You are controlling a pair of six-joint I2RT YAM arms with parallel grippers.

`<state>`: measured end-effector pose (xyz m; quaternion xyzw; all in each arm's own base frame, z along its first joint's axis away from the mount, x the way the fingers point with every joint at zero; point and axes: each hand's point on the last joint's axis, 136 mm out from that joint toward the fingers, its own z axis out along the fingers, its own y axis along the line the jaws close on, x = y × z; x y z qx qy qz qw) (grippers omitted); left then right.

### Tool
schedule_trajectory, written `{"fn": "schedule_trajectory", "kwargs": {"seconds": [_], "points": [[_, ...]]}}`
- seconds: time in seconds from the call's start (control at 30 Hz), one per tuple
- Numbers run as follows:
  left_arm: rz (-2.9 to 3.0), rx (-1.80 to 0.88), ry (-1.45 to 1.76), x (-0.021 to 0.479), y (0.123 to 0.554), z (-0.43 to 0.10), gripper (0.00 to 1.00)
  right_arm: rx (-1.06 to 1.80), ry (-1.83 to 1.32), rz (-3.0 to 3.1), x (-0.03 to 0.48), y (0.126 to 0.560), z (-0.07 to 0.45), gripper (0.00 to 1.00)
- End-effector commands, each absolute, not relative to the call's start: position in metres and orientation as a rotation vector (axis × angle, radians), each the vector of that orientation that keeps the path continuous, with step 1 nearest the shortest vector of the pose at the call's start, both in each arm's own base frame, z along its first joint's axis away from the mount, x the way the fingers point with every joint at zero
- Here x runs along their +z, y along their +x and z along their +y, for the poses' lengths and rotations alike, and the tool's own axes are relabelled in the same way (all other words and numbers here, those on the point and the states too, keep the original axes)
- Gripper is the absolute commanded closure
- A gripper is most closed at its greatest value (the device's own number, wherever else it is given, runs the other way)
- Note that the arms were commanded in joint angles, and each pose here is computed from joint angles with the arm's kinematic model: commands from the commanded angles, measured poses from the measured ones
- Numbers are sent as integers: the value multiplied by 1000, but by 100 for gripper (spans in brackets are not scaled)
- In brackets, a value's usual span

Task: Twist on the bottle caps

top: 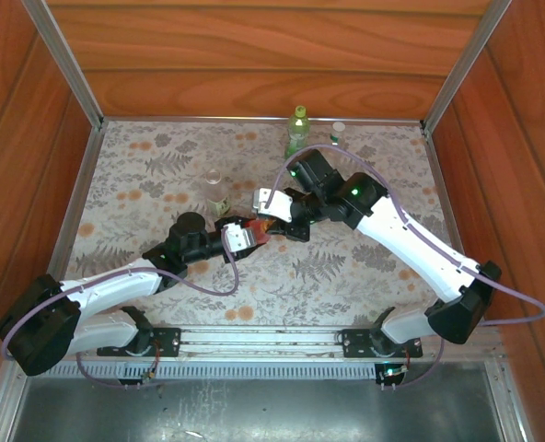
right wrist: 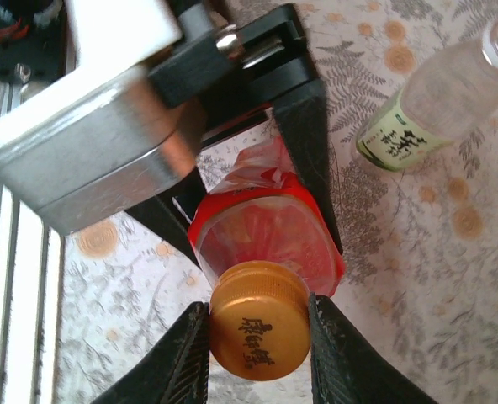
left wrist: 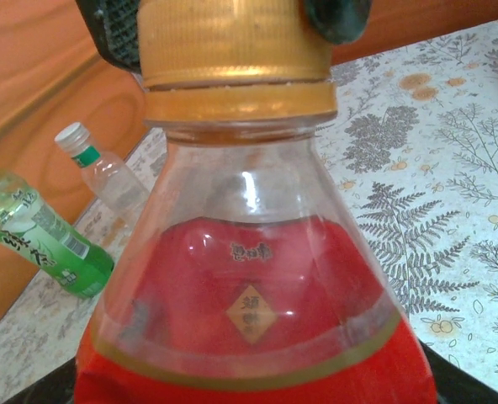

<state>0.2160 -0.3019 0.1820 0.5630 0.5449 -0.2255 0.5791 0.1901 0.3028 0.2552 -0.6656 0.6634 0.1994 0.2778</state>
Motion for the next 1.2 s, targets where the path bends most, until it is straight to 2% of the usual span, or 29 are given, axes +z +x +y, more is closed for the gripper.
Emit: {"fn": "schedule_trajectory", "kwargs": {"seconds": [0.0, 0.1, 0.17, 0.2, 0.33, 0.37, 0.43, 0.5, 0.67, 0.83, 0.93, 1.17], "points": [[1199, -525, 1304, 202, 214, -306, 44, 720, -1403, 2015, 266, 197, 312, 100], [1198, -527, 1303, 202, 214, -307, 44, 794, -1074, 2229, 265, 204, 308, 100], [1199, -529, 1305, 201, 213, -306, 44, 813, -1039, 2282, 261, 199, 304, 99], [1201, -530, 1306, 201, 213, -306, 44, 818, -1061, 2270, 260, 196, 303, 95], [1212, -530, 1304, 199, 215, -307, 44, 787, -1134, 2057, 274, 194, 298, 53], [1226, -535, 1293, 199, 216, -307, 44, 782, -1113, 1993, 282, 197, 297, 46], [1243, -548, 1275, 200, 217, -307, 44, 777, -1073, 1867, 297, 201, 296, 38], [1250, -560, 1263, 202, 218, -307, 44, 781, -1031, 1752, 309, 204, 296, 35], [1267, -588, 1221, 212, 221, -309, 44, 852, -794, 1658, 319, 218, 292, 36], [1305, -608, 1168, 219, 228, -310, 44, 954, -761, 1652, 303, 213, 299, 37], [1322, -630, 1144, 223, 231, -312, 44, 976, -736, 1680, 292, 215, 301, 46], [1339, -642, 1136, 221, 233, -314, 44, 999, -752, 1695, 287, 214, 307, 78]]}}
